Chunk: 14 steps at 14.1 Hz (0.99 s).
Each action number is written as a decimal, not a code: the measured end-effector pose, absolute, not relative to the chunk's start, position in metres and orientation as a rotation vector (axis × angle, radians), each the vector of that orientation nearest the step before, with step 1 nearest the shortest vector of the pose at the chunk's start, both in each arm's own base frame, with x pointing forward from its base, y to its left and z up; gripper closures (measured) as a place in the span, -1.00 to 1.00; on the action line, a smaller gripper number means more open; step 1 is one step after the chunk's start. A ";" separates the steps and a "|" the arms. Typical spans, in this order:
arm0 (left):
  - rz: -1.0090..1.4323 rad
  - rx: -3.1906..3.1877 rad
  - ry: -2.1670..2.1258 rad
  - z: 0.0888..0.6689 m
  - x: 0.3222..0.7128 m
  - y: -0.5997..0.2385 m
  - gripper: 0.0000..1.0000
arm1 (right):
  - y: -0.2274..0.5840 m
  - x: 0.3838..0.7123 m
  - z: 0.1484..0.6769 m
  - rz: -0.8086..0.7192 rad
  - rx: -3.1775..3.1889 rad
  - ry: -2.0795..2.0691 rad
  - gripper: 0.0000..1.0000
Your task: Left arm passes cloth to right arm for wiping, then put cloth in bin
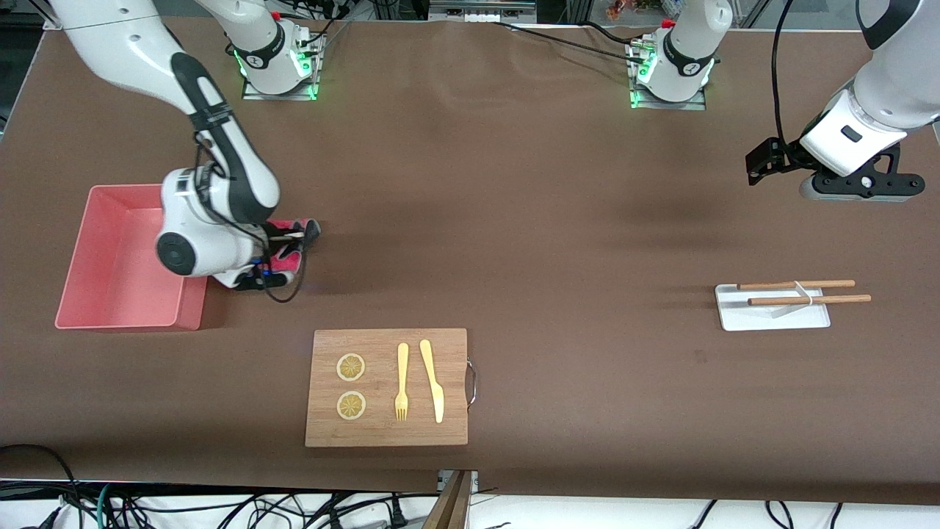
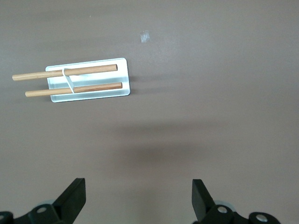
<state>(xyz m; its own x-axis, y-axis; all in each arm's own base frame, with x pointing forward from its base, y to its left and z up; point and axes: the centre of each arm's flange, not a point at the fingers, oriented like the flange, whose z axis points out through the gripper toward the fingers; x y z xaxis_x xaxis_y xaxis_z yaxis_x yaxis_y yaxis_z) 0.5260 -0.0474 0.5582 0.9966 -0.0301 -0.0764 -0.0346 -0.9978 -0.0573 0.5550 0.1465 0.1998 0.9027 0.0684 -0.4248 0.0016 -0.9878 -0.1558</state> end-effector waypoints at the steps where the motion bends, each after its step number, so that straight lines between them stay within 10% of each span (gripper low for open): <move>1: 0.117 -3.080 0.050 0.558 0.526 -0.047 -1.00 | 0.174 0.553 0.204 0.654 -2.930 0.014 0.96; 14: 0.089 -3.055 0.144 0.566 0.523 -0.079 -1.00 | 0.391 0.536 0.267 0.645 -2.807 0.655 0.96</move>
